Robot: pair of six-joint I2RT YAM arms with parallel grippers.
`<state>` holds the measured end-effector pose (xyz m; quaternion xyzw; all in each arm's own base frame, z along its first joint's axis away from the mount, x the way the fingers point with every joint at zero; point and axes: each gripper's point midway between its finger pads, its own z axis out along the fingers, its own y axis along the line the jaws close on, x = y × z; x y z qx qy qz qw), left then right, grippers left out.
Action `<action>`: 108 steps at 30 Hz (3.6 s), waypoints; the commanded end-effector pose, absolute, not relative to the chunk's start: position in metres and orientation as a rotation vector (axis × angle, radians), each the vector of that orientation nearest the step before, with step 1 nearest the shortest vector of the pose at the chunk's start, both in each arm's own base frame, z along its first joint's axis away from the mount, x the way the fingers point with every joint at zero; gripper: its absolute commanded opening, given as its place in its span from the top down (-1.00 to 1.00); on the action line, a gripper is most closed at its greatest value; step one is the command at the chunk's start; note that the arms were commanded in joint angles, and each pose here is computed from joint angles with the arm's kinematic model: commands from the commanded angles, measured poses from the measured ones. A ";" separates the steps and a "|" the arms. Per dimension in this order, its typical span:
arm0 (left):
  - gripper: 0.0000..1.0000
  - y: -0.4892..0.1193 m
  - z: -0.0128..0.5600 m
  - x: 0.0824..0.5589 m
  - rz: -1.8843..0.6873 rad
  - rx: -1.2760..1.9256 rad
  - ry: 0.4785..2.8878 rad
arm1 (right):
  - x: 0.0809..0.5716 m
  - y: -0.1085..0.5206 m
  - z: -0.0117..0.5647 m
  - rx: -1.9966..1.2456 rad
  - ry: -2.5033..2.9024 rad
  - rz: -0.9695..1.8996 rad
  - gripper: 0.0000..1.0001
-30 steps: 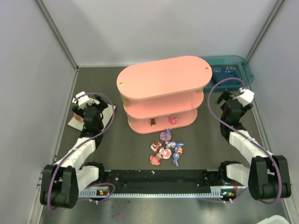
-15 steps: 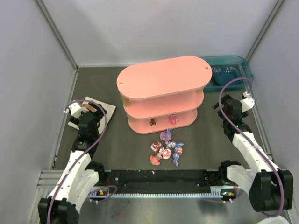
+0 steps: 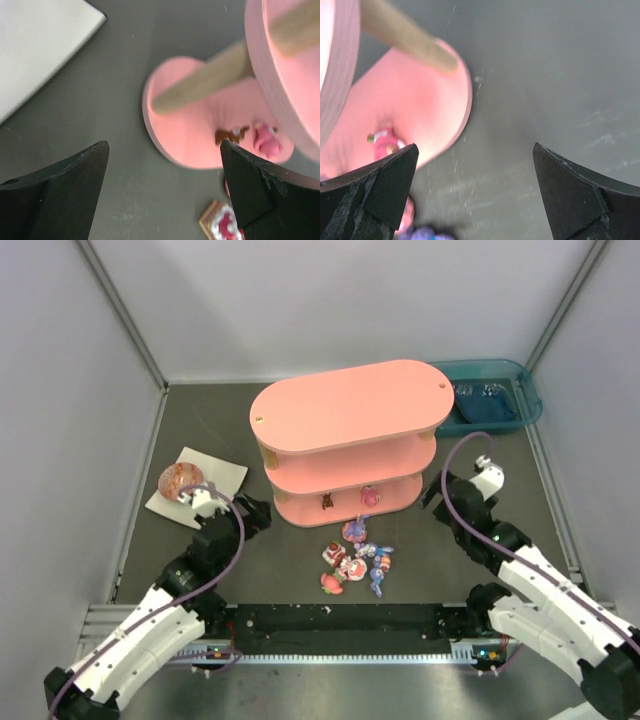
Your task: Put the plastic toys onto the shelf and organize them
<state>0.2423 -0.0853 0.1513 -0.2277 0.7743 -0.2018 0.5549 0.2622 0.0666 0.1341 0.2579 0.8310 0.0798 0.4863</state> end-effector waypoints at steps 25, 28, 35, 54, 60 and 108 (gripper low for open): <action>-0.98 -0.209 0.137 0.186 -0.728 -0.070 1.962 | 0.187 0.225 0.115 -0.166 2.041 0.780 -0.43; -0.98 -0.211 0.135 0.184 -0.745 -0.057 1.957 | 0.190 0.236 0.118 -0.241 1.980 0.808 -0.47; -0.98 -0.209 0.135 0.181 -0.756 -0.029 1.942 | 0.206 0.249 0.113 -0.367 1.938 0.720 -0.67; -0.98 -0.205 0.135 0.183 -0.746 -0.041 1.924 | 0.218 0.279 0.093 -0.424 1.935 0.752 -0.54; -0.98 -0.203 0.136 0.185 -0.732 -0.040 1.915 | 0.224 0.284 0.086 -0.405 1.938 0.751 -0.43; -0.98 -0.201 0.130 0.190 -0.710 -0.080 1.898 | 0.208 0.276 0.110 -0.492 1.953 0.759 1.00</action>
